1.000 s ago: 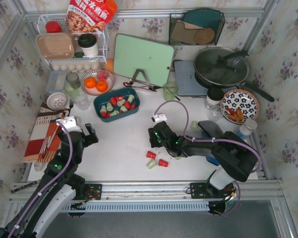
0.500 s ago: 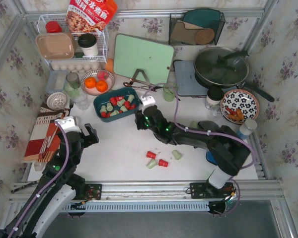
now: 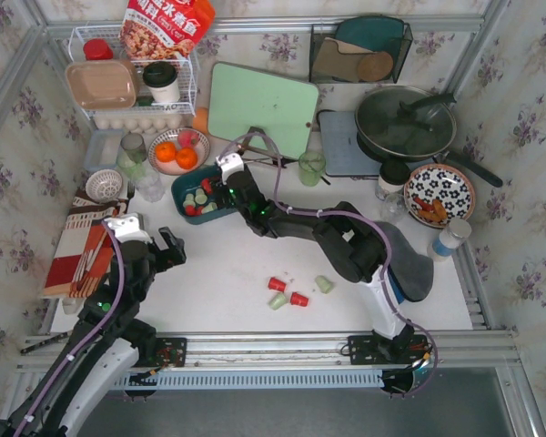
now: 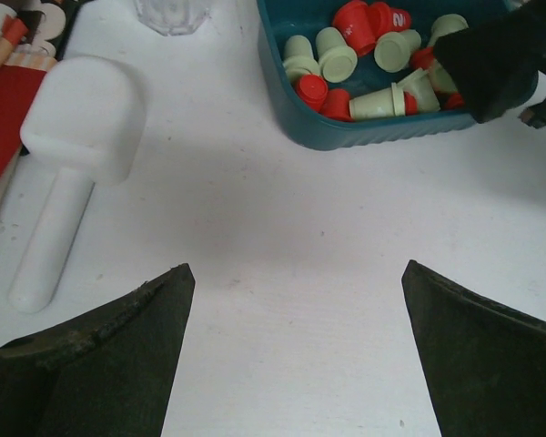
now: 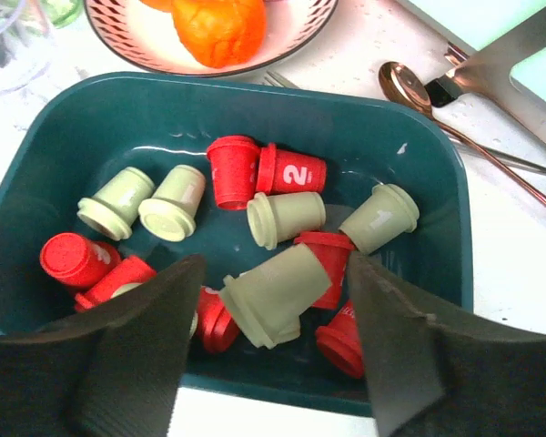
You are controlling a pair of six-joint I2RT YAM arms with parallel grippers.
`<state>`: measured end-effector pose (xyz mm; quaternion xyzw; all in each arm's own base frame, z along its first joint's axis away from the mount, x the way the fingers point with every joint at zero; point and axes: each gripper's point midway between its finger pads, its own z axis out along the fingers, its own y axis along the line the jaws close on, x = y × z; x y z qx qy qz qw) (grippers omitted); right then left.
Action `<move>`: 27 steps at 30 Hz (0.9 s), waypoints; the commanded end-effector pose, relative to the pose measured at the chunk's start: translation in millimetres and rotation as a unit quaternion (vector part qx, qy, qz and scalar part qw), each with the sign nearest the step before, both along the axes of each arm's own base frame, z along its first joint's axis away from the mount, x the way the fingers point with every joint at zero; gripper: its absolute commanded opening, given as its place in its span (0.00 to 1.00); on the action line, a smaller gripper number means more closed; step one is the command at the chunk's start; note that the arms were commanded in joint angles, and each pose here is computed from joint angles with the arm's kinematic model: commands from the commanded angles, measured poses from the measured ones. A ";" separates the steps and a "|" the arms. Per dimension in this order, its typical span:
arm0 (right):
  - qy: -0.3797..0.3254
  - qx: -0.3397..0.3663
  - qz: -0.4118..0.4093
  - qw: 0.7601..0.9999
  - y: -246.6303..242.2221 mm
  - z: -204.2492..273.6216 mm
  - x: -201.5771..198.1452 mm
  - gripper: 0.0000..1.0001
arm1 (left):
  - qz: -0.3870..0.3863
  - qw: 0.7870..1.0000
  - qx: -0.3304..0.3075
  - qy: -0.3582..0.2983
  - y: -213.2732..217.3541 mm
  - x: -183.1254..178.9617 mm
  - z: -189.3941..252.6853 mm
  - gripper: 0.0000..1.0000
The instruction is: Mix the coffee capsules in the storage basket
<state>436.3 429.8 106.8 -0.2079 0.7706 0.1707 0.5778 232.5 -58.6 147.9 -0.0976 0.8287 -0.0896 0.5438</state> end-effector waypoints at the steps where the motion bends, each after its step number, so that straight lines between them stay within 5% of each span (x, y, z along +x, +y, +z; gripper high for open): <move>1: -0.003 0.001 -0.016 1.000 -1.0 1.5 9.3 0.80 | -0.012 0.999 -0.030 0.001 -10.6 0.7 3.4 0.99; 6: -0.001 -0.002 -0.025 1.000 -11.8 12.3 4.6 1.00 | -0.031 0.999 -0.042 0.014 -20.2 0.7 0.4 0.99; 18: -0.053 -0.007 -0.120 0.991 -120.6 84.4 -45.2 1.00 | -0.139 0.987 -0.065 0.048 -63.1 -8.8 -17.3 0.95; 27: -0.053 -0.007 -0.143 0.988 -193.2 74.9 -99.6 1.00 | -0.220 0.973 -0.025 0.068 -103.6 -24.4 -32.5 0.94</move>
